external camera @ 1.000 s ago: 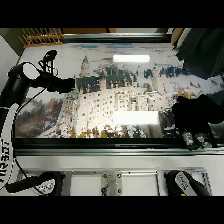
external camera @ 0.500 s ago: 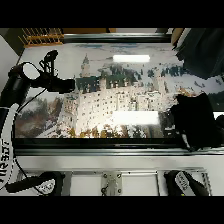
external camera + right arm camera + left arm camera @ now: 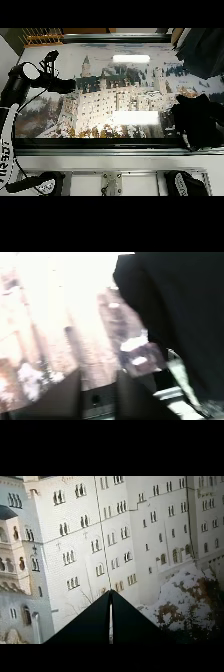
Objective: Fold the clothes and pants, and hang the long-sleeved shirts on hangers.
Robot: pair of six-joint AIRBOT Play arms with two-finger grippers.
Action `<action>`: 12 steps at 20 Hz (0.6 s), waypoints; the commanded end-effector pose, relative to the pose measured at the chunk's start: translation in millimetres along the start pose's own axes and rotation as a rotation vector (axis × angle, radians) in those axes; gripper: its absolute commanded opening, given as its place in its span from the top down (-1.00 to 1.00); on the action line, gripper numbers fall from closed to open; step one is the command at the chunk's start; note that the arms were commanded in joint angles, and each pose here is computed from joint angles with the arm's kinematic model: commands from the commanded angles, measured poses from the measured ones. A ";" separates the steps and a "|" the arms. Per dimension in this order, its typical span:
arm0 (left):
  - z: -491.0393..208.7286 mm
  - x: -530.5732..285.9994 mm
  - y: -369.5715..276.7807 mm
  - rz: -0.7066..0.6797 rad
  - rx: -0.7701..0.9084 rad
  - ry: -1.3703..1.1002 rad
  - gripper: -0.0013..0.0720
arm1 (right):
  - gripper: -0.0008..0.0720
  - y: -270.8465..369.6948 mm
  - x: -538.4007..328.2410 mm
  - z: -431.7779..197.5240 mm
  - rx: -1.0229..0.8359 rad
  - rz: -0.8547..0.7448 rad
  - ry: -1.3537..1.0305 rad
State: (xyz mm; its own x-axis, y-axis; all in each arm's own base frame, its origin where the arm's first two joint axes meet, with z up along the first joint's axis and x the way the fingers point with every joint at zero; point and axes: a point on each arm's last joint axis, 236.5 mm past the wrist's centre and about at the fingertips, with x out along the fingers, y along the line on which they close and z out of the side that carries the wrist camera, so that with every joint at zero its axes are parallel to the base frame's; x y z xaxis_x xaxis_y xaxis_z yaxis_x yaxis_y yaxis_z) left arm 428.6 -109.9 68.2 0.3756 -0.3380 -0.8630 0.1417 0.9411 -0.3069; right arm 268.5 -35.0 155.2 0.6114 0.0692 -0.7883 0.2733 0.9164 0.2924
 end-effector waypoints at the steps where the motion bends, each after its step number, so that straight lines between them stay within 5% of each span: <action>1: 0.1 0.0 -0.2 0.000 0.001 -0.001 0.94 | 0.94 58.2 -8.7 -9.2 -0.120 0.167 -0.014; 12: 0.0 -0.1 0.1 0.000 0.000 -0.001 0.94 | 0.94 64.7 -8.7 -17.9 -0.140 0.185 0.019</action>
State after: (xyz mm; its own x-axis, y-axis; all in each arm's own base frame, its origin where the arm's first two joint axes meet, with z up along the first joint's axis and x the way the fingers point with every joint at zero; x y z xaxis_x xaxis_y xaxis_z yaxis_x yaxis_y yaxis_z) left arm 428.7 -110.0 68.3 0.3759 -0.3386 -0.8626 0.1435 0.9409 -0.3069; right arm 267.9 28.7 170.7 0.6276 0.2406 -0.7404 0.0571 0.9343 0.3520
